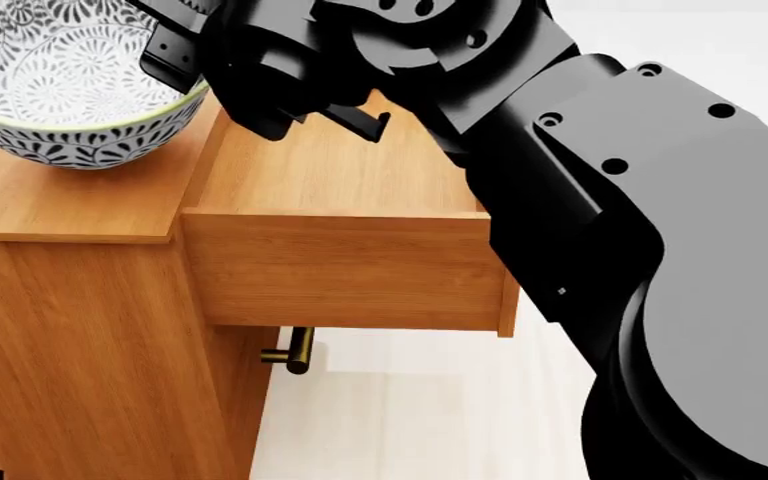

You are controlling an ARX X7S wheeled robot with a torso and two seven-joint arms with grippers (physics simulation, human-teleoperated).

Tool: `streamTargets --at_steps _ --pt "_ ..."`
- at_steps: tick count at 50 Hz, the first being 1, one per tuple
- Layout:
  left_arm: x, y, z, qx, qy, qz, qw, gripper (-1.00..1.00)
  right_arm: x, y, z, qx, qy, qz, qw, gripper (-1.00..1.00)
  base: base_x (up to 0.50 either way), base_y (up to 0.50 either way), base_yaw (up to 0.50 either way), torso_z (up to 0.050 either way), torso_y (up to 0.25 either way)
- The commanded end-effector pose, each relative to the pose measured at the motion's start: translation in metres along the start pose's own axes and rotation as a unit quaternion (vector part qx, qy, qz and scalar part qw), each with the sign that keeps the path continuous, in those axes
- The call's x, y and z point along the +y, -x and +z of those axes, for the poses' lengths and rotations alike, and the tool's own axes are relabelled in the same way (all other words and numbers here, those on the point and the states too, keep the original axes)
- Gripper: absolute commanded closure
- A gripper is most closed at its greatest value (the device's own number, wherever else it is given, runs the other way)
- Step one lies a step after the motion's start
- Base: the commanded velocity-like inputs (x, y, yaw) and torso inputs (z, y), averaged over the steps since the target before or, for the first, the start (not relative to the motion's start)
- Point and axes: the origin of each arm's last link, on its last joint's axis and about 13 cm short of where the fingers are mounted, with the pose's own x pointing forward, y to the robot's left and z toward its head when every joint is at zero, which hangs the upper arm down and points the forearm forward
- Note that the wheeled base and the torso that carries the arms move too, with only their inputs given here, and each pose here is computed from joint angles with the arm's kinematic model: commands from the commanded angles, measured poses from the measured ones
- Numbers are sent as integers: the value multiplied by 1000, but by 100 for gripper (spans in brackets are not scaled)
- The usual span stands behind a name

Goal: Put the bowl on top of the cabinet.

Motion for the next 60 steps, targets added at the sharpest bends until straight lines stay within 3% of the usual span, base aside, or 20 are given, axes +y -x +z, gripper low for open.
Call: streamTargets --at_steps 1,9,10,60 --pt "0 0 0 0 0 1 1000 -100 1 0 1 -3 -2 7 1000 100 0 0 0 0 0" --pt "0 1 1 -2 1 1 1000 -100 1 0 0 -1 -6 11 1000 100 0 0 0 0 0" --pt "0 1 1 -2 1 1 1000 -100 2 1 1 -1 -12 15 1000 -100 0 0 0 0 0" --pt "0 1 0 -2 -3 0 1000 -100 1 18 20 -25 7 37 999 -100 0 0 0 0 0"
